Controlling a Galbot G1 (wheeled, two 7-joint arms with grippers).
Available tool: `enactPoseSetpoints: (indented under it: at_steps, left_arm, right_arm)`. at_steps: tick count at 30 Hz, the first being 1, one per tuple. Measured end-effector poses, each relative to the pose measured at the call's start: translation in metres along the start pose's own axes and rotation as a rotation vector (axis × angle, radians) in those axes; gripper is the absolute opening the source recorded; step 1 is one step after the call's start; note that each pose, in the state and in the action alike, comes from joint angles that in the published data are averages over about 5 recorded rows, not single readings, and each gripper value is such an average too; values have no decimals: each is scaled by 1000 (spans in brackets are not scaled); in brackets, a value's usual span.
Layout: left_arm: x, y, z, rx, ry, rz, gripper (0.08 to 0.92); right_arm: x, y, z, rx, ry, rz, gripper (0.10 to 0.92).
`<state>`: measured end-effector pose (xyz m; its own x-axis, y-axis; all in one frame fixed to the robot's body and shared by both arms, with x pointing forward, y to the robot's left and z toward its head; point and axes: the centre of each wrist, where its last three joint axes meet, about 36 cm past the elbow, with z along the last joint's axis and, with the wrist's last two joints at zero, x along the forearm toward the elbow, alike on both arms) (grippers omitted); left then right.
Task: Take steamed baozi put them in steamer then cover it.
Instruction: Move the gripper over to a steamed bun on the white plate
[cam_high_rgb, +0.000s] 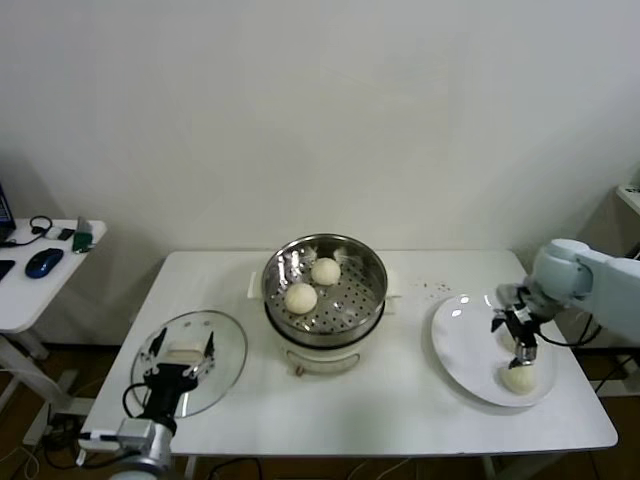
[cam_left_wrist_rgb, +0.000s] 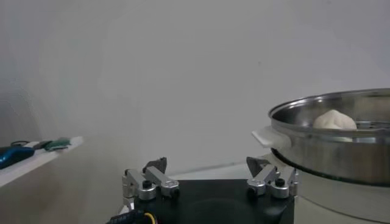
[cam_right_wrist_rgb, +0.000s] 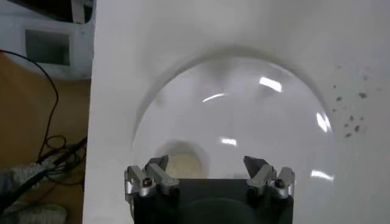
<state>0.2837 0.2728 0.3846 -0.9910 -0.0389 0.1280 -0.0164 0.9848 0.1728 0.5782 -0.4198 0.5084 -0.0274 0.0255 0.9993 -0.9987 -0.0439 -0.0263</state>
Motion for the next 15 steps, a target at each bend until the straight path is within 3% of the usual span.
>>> enactPoseSetpoints:
  at_steps: [15]
  left_arm:
    - [4, 2, 4, -6, 23, -9, 823]
  right_arm:
    - [-41, 12, 22, -30, 54, -39, 823]
